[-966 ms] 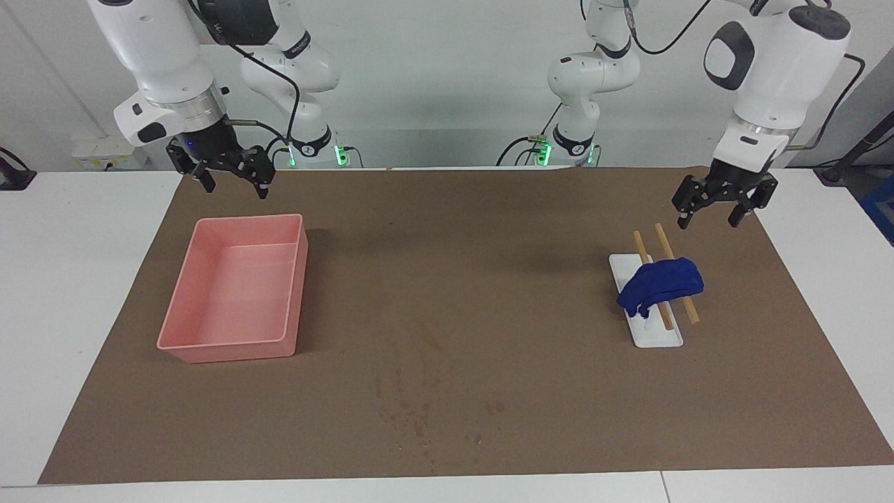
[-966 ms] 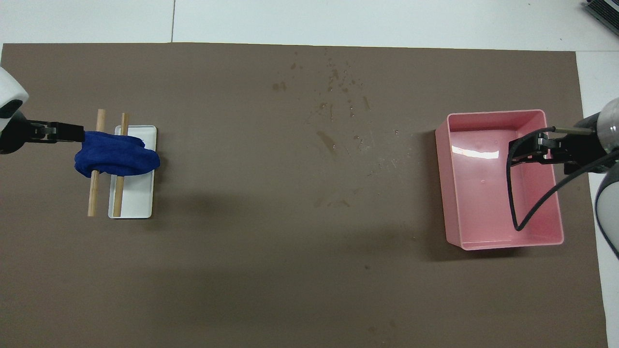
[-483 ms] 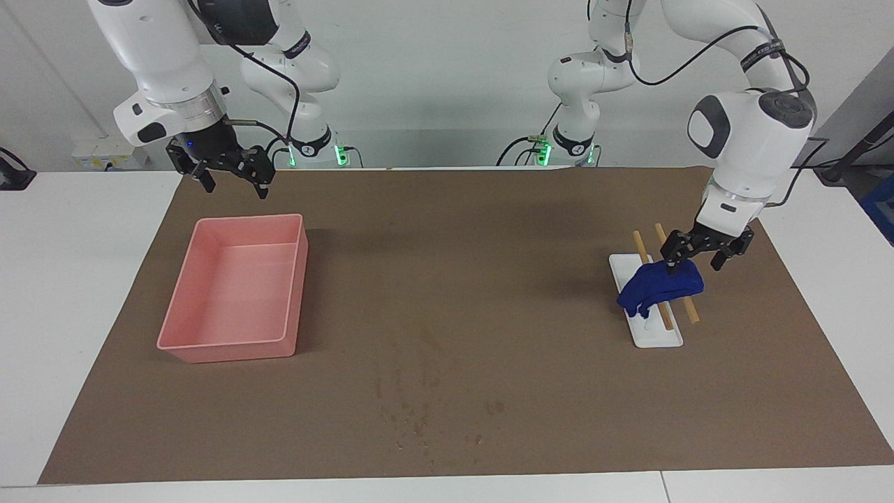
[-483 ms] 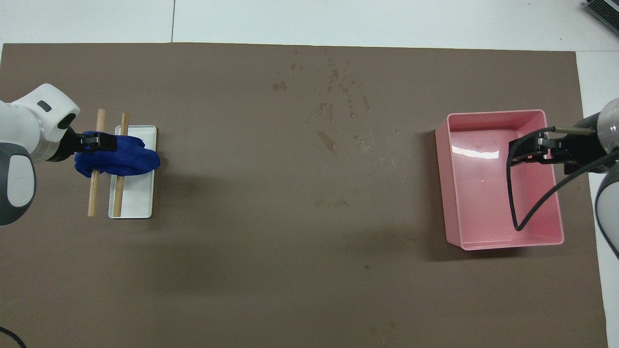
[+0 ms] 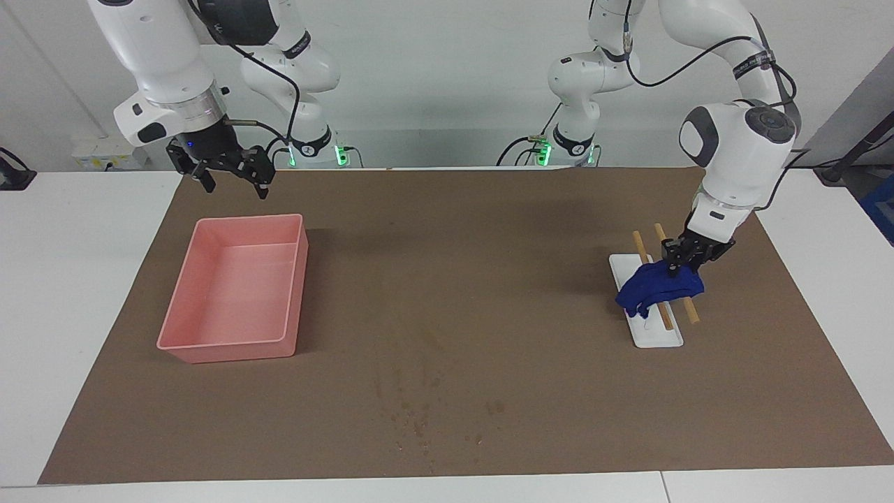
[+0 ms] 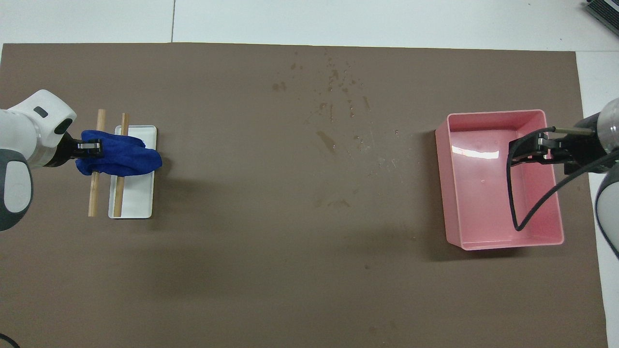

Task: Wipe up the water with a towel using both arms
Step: 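Move the left gripper onto the blue cloth and close on it, then lift the blue cloth off the sticks with the left gripper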

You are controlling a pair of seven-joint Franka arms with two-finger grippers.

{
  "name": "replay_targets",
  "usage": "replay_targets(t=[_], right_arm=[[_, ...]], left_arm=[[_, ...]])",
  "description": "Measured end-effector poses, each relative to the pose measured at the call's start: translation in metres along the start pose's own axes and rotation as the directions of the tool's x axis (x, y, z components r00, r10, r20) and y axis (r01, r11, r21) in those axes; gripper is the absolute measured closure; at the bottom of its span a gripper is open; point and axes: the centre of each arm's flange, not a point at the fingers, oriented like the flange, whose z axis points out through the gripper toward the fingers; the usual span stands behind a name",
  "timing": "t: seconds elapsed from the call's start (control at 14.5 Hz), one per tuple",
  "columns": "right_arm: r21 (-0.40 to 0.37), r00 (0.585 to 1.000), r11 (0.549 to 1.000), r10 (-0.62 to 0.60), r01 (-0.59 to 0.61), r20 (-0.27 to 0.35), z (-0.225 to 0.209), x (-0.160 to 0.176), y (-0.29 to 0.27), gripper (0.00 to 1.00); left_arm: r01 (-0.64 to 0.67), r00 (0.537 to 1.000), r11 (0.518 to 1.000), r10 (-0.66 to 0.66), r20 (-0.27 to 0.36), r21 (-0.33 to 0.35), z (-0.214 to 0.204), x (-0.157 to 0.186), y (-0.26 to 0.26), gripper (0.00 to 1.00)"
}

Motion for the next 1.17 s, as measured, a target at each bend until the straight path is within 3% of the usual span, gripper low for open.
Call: replay_targets(t=[0.14, 0.34, 0.55, 0.69, 0.9, 1.03, 1.17], right_arm=[[0.000, 1.000, 1.000, 0.000, 0.000, 0.000, 0.000, 0.000, 0.000, 0.00], [0.000, 1.000, 1.000, 0.000, 0.000, 0.000, 0.000, 0.000, 0.000, 0.00], [0.000, 1.000, 1.000, 0.000, 0.000, 0.000, 0.000, 0.000, 0.000, 0.00], [0.000, 1.000, 1.000, 0.000, 0.000, 0.000, 0.000, 0.000, 0.000, 0.00], [0.000, 1.000, 1.000, 0.000, 0.000, 0.000, 0.000, 0.000, 0.000, 0.00], [0.000, 1.000, 1.000, 0.000, 0.000, 0.000, 0.000, 0.000, 0.000, 0.00], [0.000, 1.000, 1.000, -0.002, 0.002, 0.000, 0.000, 0.000, -0.001, 0.00]], left_arm=[[0.002, 1.000, 1.000, -0.002, -0.005, 0.001, -0.003, 0.000, -0.001, 0.81], [0.043, 0.999, 0.999, -0.042, 0.029, -0.014, -0.014, 0.002, -0.009, 0.86], [0.164, 0.984, 0.973, -0.150, 0.098, -0.160, -0.053, 0.010, -0.018, 0.89], [0.274, 0.958, 0.928, -0.241, 0.153, -0.251, -0.077, 0.013, -0.022, 0.89], [0.518, 0.853, 0.784, -0.445, 0.272, -0.342, -0.114, 0.017, -0.003, 0.89], [0.683, 0.730, 0.631, -0.563, 0.388, -0.369, -0.137, 0.016, 0.019, 0.89], [0.806, 0.592, 0.475, -0.624, 0.510, -0.354, -0.153, 0.013, 0.041, 0.89]])
